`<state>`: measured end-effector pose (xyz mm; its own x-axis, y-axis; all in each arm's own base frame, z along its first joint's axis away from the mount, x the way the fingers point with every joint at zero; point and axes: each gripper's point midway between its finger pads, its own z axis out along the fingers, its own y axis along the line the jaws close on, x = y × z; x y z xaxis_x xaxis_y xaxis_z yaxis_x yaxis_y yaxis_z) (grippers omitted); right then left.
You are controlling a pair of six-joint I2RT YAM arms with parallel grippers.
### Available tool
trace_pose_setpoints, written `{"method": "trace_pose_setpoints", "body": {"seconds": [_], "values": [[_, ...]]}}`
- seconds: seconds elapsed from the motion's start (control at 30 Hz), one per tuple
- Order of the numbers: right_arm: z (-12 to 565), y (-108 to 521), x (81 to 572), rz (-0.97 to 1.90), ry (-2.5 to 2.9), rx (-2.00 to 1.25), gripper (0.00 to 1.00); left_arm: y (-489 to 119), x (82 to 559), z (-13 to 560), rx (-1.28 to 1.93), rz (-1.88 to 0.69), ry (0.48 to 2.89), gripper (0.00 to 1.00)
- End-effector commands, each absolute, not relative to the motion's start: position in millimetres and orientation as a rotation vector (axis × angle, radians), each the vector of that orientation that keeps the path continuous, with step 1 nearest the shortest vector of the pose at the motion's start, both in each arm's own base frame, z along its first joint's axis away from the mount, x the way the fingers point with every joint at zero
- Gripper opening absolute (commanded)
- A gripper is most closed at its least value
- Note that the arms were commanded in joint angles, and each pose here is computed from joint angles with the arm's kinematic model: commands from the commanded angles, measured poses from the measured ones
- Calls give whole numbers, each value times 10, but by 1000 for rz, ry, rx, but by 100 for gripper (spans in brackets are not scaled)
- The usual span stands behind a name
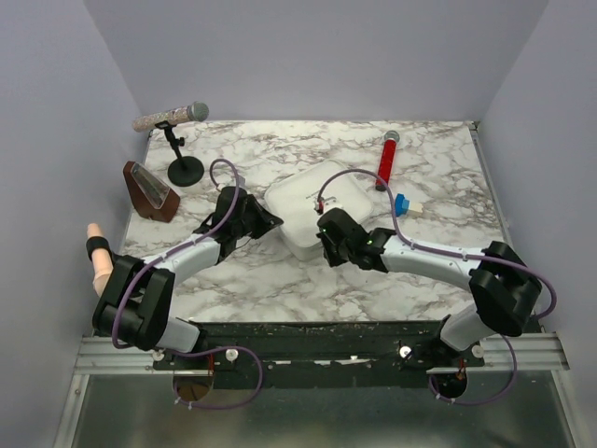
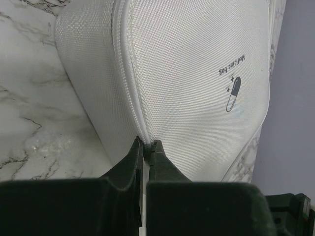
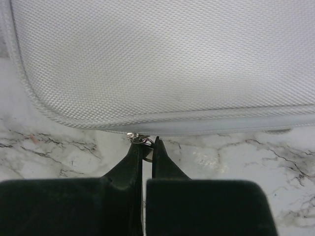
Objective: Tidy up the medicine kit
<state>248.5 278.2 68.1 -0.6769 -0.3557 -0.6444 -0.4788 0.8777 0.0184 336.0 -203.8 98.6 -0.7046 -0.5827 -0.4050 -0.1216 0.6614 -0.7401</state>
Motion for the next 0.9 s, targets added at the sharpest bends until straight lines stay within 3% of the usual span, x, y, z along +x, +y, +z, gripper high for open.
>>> {"method": "trace_pose_setpoints", "body": {"seconds": [0.0,0.4,0.87], "values": [[481,2159,2384,38,2499,-529,1,-1490,3343,481,-605,-613,2328,0],[483,1604,2661,145,2584,-155,1,-1186,3356,440,-651,-488,2368,0],[638,2089,2296,161,2500,-476,1,-778,4136,672,-671,-365,2349,0]]}}
